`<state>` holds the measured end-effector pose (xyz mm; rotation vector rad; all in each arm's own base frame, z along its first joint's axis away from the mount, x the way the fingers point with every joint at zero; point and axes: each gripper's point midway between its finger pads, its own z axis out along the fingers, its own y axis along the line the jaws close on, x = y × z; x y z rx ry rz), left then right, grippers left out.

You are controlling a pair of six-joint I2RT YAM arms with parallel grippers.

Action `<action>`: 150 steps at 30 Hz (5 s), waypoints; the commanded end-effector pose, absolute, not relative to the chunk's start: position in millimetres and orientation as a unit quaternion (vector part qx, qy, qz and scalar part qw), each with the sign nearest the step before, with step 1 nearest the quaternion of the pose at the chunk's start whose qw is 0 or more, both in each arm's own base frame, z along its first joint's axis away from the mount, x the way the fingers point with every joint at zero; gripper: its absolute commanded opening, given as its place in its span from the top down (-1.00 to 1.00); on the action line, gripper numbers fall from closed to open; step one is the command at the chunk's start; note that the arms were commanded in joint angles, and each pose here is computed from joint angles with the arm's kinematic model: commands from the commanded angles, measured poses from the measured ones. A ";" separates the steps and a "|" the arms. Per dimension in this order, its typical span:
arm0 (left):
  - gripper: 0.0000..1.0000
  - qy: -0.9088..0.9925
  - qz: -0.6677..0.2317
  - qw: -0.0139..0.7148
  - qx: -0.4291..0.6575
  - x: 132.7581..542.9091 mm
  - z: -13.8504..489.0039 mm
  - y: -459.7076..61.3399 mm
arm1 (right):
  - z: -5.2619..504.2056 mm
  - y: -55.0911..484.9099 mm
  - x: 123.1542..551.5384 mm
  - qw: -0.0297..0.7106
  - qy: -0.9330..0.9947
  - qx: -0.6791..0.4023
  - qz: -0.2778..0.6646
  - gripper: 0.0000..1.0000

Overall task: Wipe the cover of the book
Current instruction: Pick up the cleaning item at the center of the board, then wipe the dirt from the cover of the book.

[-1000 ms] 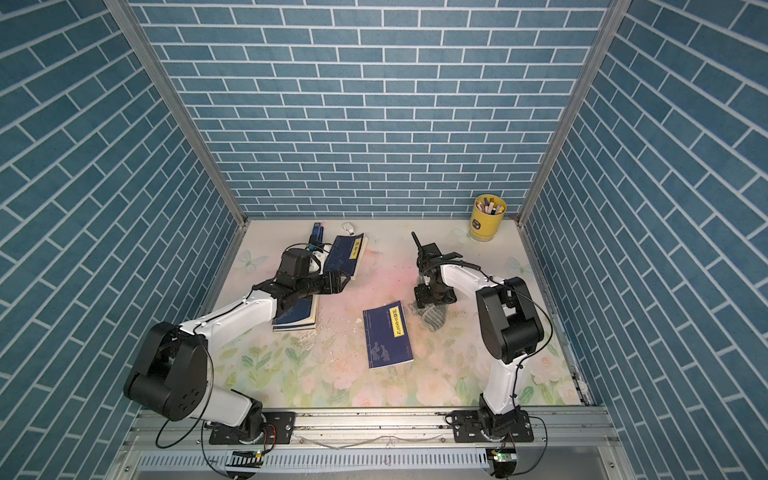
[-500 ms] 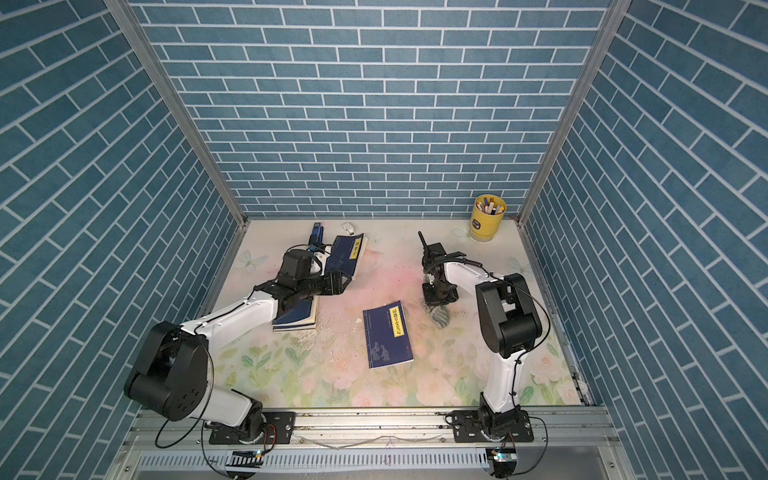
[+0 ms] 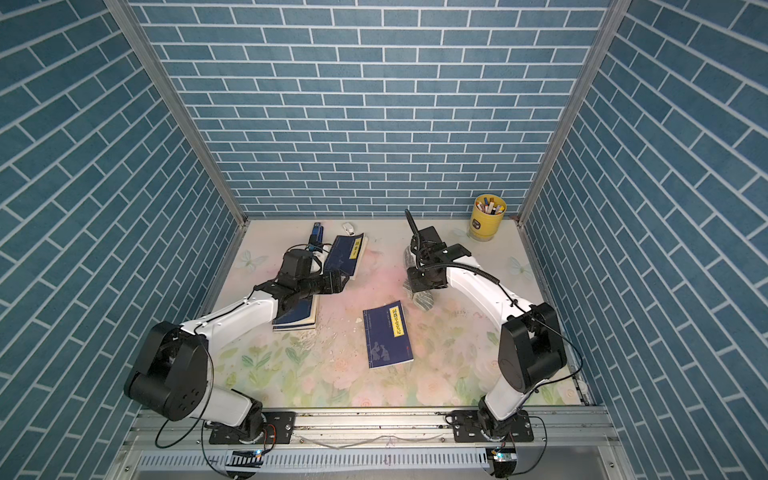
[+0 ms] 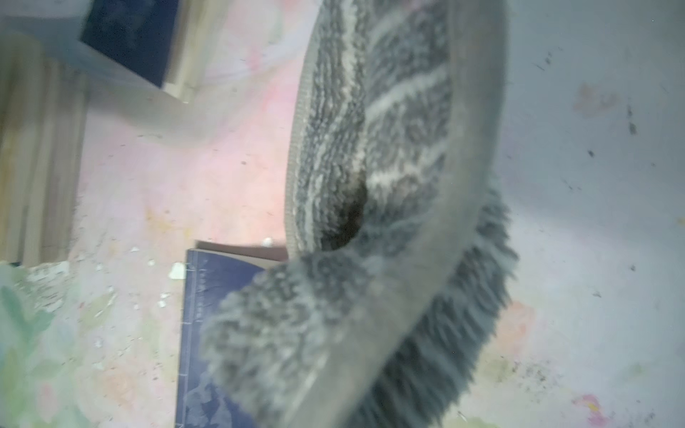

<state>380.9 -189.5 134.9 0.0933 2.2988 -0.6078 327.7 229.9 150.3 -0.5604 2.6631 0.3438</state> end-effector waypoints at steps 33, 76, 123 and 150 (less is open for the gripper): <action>-1.00 0.894 -0.105 0.430 -0.069 390.2 152.0 -126.1 | 9.4 228.2 175.5 0.022 0.978 -0.168 0.121 0.99; -1.00 0.879 -0.114 0.457 -0.077 382.7 167.9 -119.8 | -37.0 181.6 112.2 -0.023 0.988 -0.141 0.062 1.00; -0.99 0.886 -0.113 0.445 -0.062 393.3 165.5 -128.5 | -27.4 234.5 135.9 -0.023 0.974 -0.214 0.072 0.96; -0.99 0.884 -0.115 0.449 -0.065 398.1 174.6 -129.1 | -31.2 279.2 188.5 -0.009 0.963 -0.251 0.099 0.97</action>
